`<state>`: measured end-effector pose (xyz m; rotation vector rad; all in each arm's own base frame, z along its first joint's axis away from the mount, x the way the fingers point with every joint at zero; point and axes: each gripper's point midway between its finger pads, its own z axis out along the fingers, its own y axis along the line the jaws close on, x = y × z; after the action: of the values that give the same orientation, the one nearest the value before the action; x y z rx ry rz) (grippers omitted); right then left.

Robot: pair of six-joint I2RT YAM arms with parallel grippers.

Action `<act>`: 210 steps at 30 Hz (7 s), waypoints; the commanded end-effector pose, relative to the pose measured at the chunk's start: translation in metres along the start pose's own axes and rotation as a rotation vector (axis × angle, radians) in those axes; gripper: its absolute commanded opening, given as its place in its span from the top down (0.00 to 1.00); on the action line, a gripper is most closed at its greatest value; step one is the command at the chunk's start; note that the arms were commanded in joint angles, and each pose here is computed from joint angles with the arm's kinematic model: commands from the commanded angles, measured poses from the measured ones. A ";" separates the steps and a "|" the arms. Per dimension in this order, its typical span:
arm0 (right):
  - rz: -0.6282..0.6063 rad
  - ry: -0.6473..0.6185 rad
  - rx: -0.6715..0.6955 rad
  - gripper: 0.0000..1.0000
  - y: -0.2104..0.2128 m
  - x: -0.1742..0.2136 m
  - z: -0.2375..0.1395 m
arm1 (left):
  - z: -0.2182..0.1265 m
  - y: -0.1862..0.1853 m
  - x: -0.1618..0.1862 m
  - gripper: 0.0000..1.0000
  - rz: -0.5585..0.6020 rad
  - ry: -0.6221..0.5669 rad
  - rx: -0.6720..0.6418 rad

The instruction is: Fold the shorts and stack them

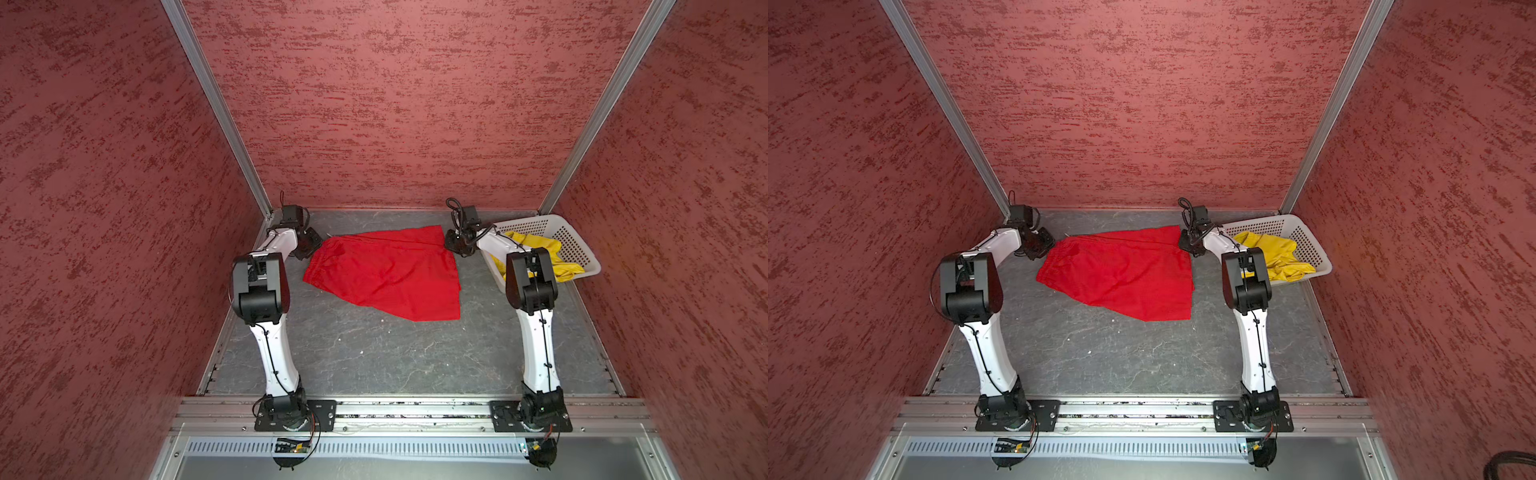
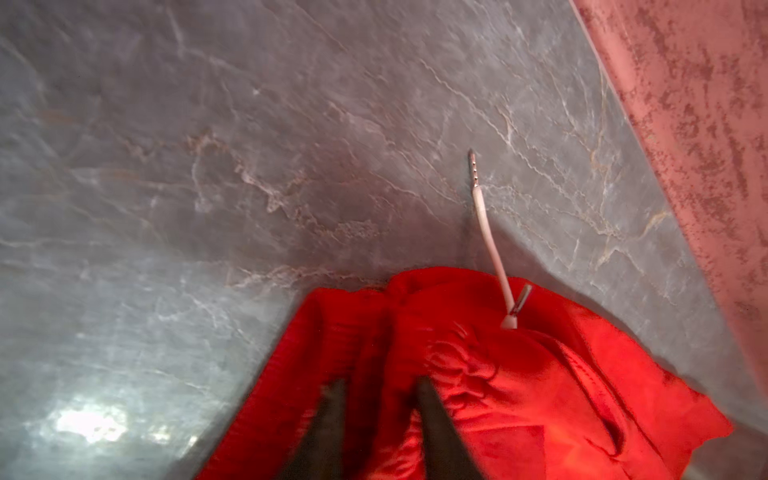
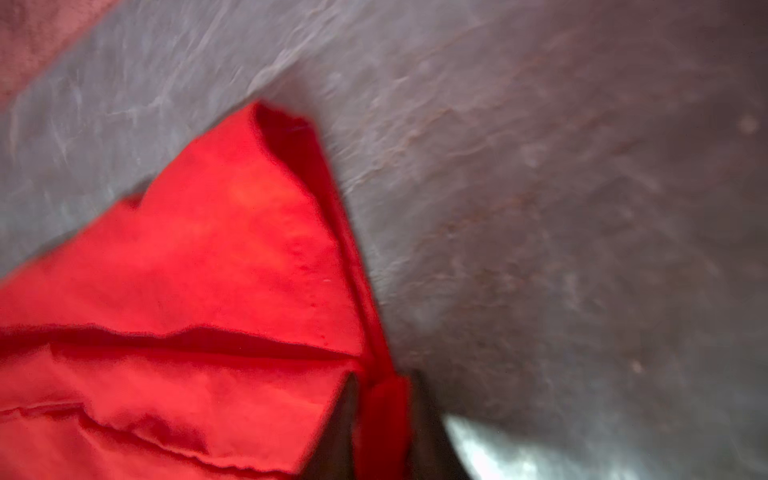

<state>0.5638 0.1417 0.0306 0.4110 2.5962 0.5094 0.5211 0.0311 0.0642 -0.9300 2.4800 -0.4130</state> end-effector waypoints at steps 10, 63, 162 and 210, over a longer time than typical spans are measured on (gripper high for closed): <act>0.009 -0.167 -0.073 1.00 0.030 -0.038 -0.059 | -0.019 0.001 -0.010 1.00 -0.045 -0.031 0.054; -0.226 -0.528 -0.065 0.28 0.133 -0.095 -0.092 | -0.054 0.047 0.018 0.25 -0.147 -0.044 0.088; -1.062 -0.444 -0.559 1.00 0.363 0.260 -0.034 | -0.109 0.034 0.090 0.01 -0.237 0.065 0.324; -0.715 -0.320 -0.756 0.43 0.320 0.238 -0.120 | -0.112 -0.004 0.088 1.00 -0.125 0.073 0.352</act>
<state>0.3623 0.4986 0.1177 -0.7061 1.9424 0.8751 0.4270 -0.0275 0.1149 -1.0688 2.1527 -1.1159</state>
